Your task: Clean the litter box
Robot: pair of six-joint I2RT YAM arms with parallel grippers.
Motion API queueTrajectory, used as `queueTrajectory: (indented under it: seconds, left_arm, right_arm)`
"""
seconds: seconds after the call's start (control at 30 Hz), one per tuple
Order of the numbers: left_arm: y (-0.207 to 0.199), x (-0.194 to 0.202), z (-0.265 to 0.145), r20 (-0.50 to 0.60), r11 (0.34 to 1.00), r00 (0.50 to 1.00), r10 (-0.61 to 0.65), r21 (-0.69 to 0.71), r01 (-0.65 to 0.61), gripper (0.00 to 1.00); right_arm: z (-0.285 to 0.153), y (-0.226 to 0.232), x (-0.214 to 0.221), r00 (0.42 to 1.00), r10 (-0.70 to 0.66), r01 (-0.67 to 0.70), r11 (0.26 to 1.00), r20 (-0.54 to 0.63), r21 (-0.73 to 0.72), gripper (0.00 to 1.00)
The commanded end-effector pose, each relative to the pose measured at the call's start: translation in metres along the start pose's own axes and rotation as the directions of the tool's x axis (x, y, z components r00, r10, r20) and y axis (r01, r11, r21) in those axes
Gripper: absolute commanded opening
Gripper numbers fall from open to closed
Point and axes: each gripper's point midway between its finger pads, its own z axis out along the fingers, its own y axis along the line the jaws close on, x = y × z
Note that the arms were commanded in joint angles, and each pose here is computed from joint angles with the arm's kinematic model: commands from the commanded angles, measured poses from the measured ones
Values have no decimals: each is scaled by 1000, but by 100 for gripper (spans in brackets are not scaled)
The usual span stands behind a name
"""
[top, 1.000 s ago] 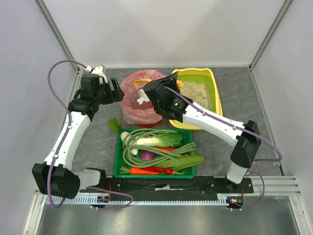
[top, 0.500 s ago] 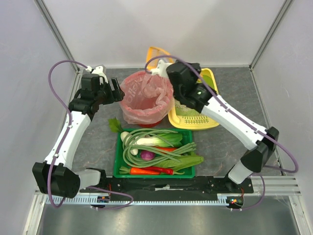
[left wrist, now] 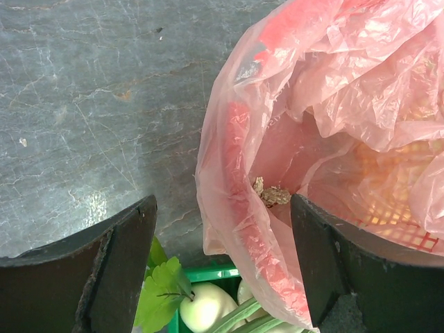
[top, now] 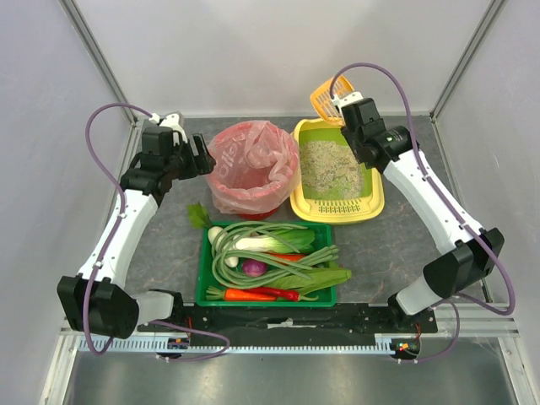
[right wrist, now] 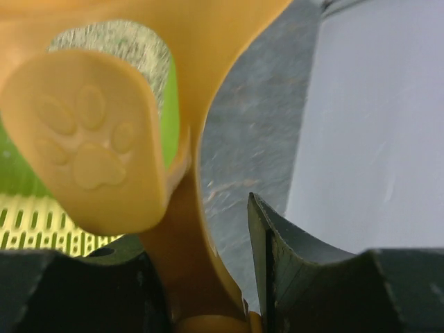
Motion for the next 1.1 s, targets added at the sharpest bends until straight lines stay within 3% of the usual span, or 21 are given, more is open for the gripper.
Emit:
queueTrajectory:
  seconds: [0.0, 0.23, 0.43, 0.57, 0.7, 0.87, 1.07]
  left_arm:
    - [-4, -13, -1, 40, 1000, 999, -13, 12, 13, 84]
    - [-4, -5, 3, 20, 999, 999, -27, 18, 26, 84]
    - [-2, 3, 7, 1, 999, 999, -33, 17, 33, 85]
    - [0, 4, 8, 3, 1000, 1000, -28, 13, 28, 85]
    - [1, 3, 5, 6, 1000, 1000, -2, 8, 2, 85]
    - [-10, -12, -3, 61, 994, 995, 83, 69, -88, 85]
    - [-25, -36, -9, 121, 970, 971, 206, 106, -219, 84]
  right_arm:
    - [-2, 32, 44, 966, 129, -178, 961, -225, -213, 0]
    - [-17, 60, 104, 871, -27, -153, 934, -490, -324, 0]
    - [-20, 76, 97, 829, 7, -263, 888, -559, -378, 0]
    - [-13, 102, 123, 736, -46, -335, 842, -675, -423, 0]
    - [-15, 113, 145, 679, -87, -368, 819, -729, -440, 0]
    - [-14, 107, 179, 585, -86, -416, 822, -806, -390, 0]
    - [-11, 114, 181, 562, -101, -444, 800, -821, -403, 0]
